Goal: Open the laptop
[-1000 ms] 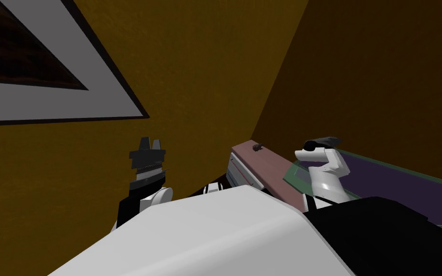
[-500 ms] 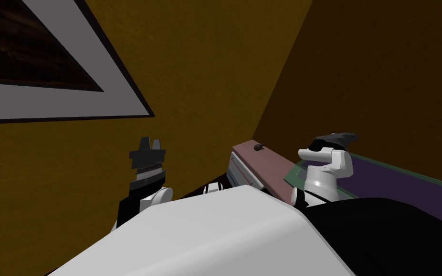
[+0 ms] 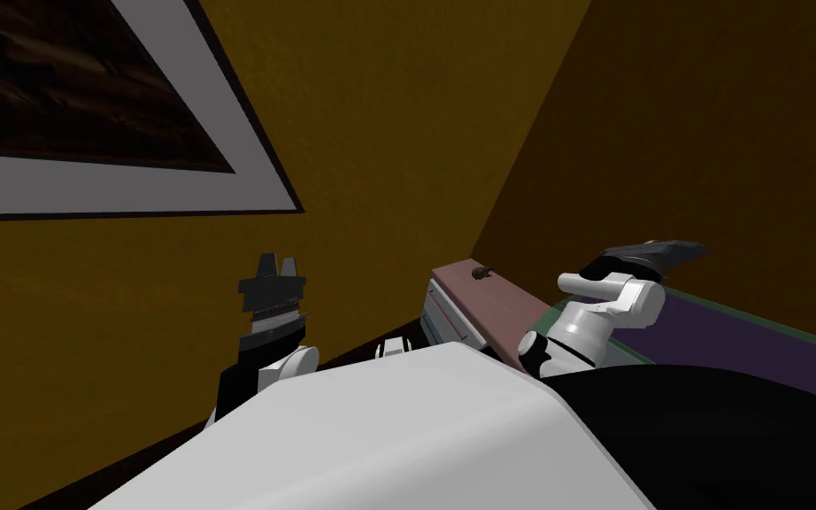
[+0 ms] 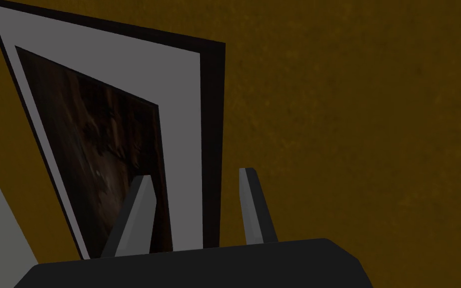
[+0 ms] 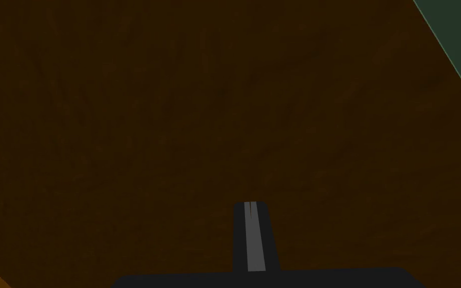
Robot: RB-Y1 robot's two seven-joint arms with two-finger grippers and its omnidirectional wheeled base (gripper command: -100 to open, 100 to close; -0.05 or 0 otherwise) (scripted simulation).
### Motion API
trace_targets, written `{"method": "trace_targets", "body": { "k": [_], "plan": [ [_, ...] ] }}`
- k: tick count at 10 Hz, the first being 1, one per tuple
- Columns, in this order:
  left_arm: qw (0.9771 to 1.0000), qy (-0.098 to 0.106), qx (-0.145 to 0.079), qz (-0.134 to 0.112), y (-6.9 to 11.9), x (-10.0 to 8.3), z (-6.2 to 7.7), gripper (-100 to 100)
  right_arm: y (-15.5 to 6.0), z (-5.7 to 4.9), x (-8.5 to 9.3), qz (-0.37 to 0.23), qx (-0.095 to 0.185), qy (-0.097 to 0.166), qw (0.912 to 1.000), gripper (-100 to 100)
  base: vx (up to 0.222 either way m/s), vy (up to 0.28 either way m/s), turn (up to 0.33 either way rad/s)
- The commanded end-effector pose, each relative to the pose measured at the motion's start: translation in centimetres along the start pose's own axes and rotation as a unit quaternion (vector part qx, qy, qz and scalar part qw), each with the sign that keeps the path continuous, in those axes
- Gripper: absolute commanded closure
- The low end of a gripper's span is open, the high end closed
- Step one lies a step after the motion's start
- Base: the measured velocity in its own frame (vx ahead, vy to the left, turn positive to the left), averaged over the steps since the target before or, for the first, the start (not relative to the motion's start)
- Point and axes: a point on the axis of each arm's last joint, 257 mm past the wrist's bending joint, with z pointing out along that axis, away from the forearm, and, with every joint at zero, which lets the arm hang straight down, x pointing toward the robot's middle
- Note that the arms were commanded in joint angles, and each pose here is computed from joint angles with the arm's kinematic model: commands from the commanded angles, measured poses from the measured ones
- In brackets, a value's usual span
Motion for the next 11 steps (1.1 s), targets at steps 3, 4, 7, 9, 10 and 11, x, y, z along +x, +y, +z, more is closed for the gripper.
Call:
{"method": "trace_targets", "body": {
  "k": [3, 4, 7, 9, 10, 11],
  "plan": [
    [1.0, 0.0, 0.0, 0.0, 0.0, 0.0, 0.0, 0, -3.8, -0.2, 1.8, 0.005, 0.052, 0.005, 0.9986, 100, -0.012, -0.002, -0.007],
    [1.0, 0.0, 0.0, 0.0, 0.0, 0.0, 0.0, 0, -3.2, -1.0, 2.1, -0.009, 0.061, 0.008, 0.998, 100, -0.073, -0.021, 0.257],
    [1.0, 0.0, 0.0, 0.0, 0.0, 0.0, 0.0, 0, -5.7, -1.2, 3.7, -0.006, 0.094, 0.018, 0.9954, 100, -0.048, -0.007, 0.051],
    [1.0, 0.0, 0.0, 0.0, 0.0, 0.0, 0.0, 0, -4.3, -2.3, 4.5, -0.02, 0.095, 0.032, 0.9947, 100, -0.078, -0.005, 0.213],
    [1.0, 0.0, 0.0, 0.0, 0.0, 0.0, 0.0, 0, -5.1, -2.4, 4.6, -0.02, 0.108, 0.033, 0.9934, 100, -0.049, -0.011, 0.005],
    [1.0, 0.0, 0.0, 0.0, 0.0, 0.0, 0.0, 0, -6.0, -2.6, 5.4, -0.024, 0.118, 0.034, 0.9922, 100, -0.014, -0.007, -0.023]
  ]
}}
